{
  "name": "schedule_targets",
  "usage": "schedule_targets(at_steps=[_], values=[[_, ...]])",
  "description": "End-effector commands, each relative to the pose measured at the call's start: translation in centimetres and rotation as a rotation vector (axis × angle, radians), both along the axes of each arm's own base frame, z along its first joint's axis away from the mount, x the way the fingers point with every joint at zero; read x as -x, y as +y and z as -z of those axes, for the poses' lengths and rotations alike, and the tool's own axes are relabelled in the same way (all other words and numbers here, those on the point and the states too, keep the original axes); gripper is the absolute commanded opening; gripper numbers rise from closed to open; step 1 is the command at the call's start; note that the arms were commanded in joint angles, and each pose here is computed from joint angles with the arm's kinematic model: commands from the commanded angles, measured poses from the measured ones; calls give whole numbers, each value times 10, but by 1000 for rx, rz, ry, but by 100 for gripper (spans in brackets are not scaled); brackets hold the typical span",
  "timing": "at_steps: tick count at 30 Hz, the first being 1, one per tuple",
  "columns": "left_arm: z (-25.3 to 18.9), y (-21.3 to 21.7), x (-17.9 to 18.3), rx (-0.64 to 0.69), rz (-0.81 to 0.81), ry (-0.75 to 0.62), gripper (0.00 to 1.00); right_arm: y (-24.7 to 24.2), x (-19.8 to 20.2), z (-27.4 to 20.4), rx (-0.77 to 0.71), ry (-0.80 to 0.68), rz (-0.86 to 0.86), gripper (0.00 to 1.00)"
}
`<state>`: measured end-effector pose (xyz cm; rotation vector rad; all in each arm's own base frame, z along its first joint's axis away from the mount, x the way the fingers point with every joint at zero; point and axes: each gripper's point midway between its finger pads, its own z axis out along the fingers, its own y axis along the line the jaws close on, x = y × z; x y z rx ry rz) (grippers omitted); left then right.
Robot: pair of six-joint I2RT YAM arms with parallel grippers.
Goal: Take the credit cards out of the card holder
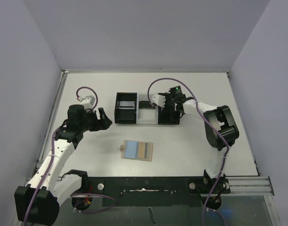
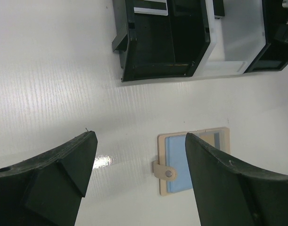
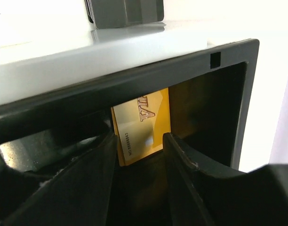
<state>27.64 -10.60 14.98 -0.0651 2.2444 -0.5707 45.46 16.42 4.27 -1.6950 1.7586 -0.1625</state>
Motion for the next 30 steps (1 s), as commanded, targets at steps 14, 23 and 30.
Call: schedule_targets(at_steps=[14,23,30], values=[[-15,-7,-11,24,45,-67,76,13,-16,-174,-430,-330,171,53],[-11,-14,-10,42,75,-47,73,6,36,-237,-1022,-193,549,84],[-6,-20,-8,60,101,-22,73,-9,76,-218,-1246,67,800,97]])
